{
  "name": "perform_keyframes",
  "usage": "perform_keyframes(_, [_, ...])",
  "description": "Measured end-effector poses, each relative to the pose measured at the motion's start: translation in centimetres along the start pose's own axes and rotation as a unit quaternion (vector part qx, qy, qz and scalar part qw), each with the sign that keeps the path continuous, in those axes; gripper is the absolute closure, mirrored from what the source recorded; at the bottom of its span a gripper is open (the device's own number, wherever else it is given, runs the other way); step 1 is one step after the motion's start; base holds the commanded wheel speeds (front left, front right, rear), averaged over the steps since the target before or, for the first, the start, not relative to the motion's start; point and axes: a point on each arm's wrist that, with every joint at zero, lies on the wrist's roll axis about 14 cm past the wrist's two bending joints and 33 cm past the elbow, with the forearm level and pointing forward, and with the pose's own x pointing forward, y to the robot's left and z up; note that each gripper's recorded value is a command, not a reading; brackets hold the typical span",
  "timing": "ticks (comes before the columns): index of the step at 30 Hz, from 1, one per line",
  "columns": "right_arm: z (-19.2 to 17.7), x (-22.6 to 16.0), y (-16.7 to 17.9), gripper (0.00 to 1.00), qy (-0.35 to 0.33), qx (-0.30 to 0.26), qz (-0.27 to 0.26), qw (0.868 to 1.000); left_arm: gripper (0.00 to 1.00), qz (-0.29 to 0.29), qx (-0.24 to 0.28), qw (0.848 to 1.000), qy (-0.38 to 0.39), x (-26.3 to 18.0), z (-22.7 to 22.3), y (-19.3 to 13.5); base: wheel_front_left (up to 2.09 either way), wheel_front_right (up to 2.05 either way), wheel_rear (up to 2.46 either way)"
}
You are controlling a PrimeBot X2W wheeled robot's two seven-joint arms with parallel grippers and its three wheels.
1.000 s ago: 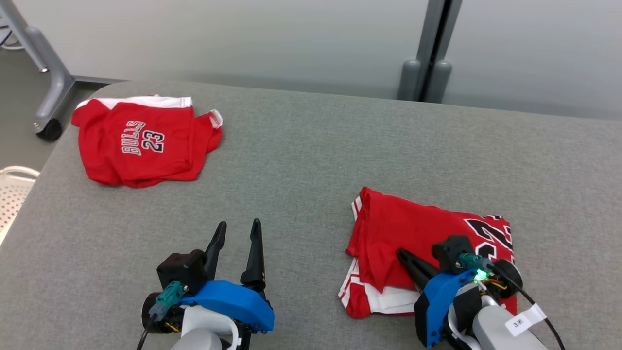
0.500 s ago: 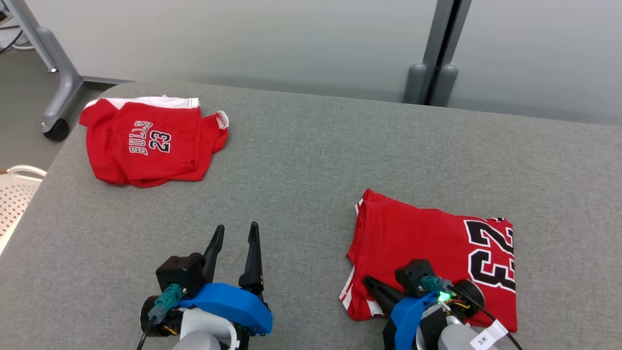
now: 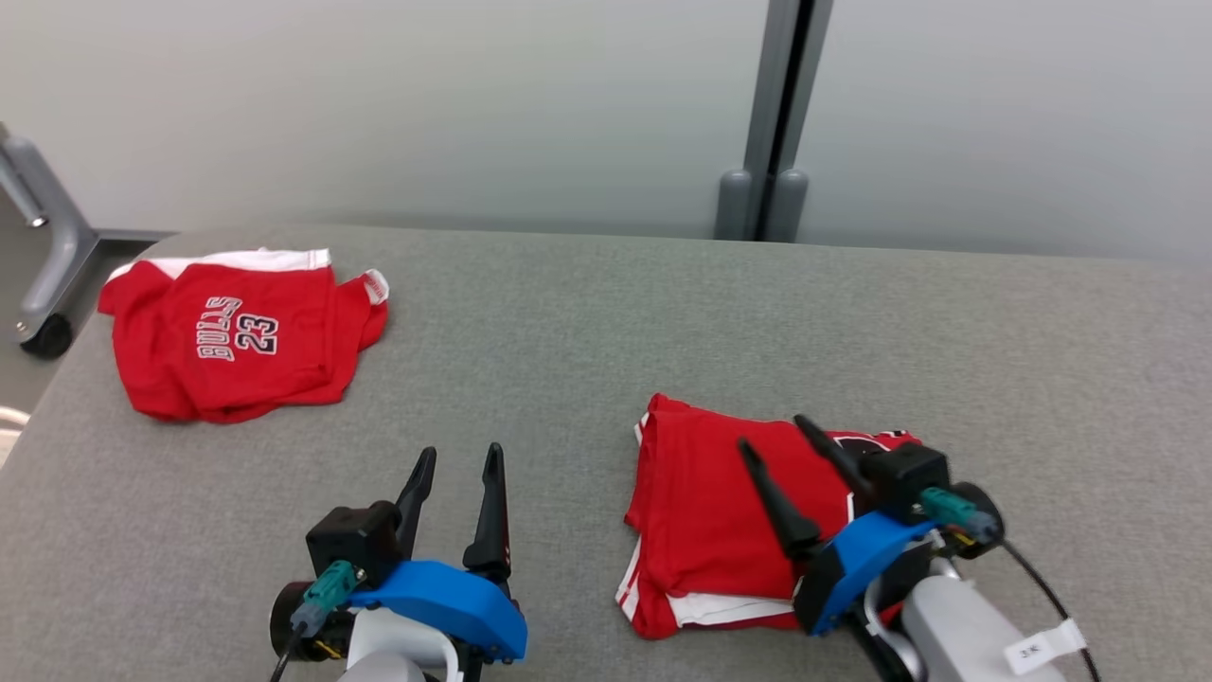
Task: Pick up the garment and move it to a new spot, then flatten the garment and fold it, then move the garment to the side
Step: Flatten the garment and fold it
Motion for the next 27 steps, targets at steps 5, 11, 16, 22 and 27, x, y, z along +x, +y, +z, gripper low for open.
perform_keyframes(5, [2.4,-2.5,-4.5,0.00,-0.045,-0.022,-0.074,0.996,0.00,-0.018,0.006,1.000,-0.021,0.8,1.1,-1.1,0.00,0.00,0.00])
perform_keyframes(11, [3.5,-6.2,-7.8,0.00,-0.079,-0.017,-0.152,0.985,0.00,-0.021,0.015,0.999,-0.026,1.3,1.2,-1.4,0.00,0.00,0.00])
perform_keyframes(16, [3.3,-8.6,-8.9,0.00,-0.082,-0.010,-0.189,0.979,0.00,0.000,0.012,1.000,-0.022,0.9,0.6,0.0,0.00,0.00,0.00])
perform_keyframes(22, [2.7,-10.2,-9.0,0.00,-0.077,0.008,-0.204,0.976,0.00,0.016,0.021,1.000,-0.015,0.0,-0.3,1.3,0.00,0.00,0.00])
perform_keyframes(27, [2.5,-10.5,-8.9,0.00,-0.079,0.025,-0.206,0.975,0.00,0.028,0.033,0.999,-0.011,-0.4,-0.7,2.3,0.00,0.00,0.00])
